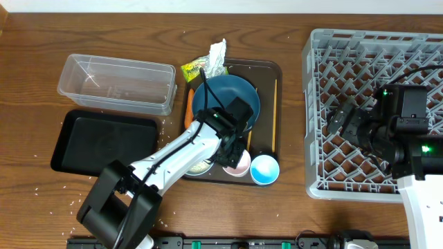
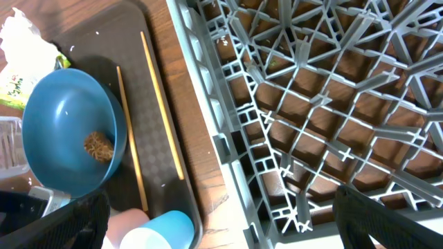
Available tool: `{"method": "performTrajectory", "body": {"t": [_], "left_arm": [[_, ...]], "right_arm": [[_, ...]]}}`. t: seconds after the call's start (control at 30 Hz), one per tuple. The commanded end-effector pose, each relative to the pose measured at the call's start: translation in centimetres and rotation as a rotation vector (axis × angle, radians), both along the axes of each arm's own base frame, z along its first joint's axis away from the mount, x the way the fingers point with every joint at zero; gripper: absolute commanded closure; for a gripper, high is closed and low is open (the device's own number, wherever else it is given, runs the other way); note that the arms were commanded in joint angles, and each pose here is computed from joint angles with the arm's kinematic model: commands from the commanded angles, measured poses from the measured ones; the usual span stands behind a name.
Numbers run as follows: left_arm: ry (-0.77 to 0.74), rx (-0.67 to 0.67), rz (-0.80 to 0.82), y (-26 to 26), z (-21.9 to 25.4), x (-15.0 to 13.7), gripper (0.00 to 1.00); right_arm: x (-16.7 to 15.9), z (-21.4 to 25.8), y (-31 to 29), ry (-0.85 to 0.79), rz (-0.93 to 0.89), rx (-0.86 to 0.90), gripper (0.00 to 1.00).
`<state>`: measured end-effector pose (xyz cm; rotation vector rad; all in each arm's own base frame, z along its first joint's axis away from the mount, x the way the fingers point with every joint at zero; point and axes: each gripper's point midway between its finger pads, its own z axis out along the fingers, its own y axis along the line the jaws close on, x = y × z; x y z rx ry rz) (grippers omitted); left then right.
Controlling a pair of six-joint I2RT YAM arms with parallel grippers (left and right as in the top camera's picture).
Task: Sort waste into correct bins and load items into the dishwasher rack
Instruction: 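Reach the left gripper to the pink cup and grasp it, then lift the pink cup and pass it to the right gripper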
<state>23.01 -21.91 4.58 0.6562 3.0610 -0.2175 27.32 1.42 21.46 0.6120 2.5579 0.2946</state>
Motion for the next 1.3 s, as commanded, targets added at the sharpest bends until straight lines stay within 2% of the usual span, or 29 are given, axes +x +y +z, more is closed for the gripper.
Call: {"method": "performTrajectory", "body": {"t": [0.0,0.23,0.33,0.43,0.53,0.67,0.77,1.03,1.27], "left_arm": [[-0.024,-0.015,0.014,0.1,1.7,0.0,0.94],[-0.111,-0.011,0.083,3.4,7.7,0.5,0.94],[-0.187,-0.096,0.172,5.3,11.2,1.7,0.94],[-0.245,-0.331,0.217,5.0,15.1,3.0,0.94],[-0.267,-0.643,0.177,3.8,19.7,3.8,0.94],[-0.216,-0.999,0.077,2.2,24.9,3.4,0.94],[-0.191,-1.149,-0.021,1.3,27.3,2.5,0.94],[-0.136,-1.332,-0.17,0.5,30.8,0.5,0.94],[-0.125,-1.347,-0.181,0.5,31.0,0.2,0.94]], "right_arm": [[0.3,0.9,-0.2,-0.027,0.008,-0.013,0.01],[0.5,1.1,0.0,-0.044,0.054,-0.029,0.01],[1.0,1.8,2.0,-0.098,0.215,0.005,0.01],[1.6,3.6,5.4,-0.212,0.428,0.102,0.01],[1.8,6.1,8.4,-0.341,0.589,0.219,0.04],[1.2,9.9,12.3,-0.508,0.799,0.363,0.09],[-0.1,12.1,15.0,-0.617,0.968,0.417,0.1],[-4.7,14.4,21.5,-0.833,1.373,0.398,0.05],[-6.4,16.0,24.0,-0.954,1.496,0.39,0.03]]}}
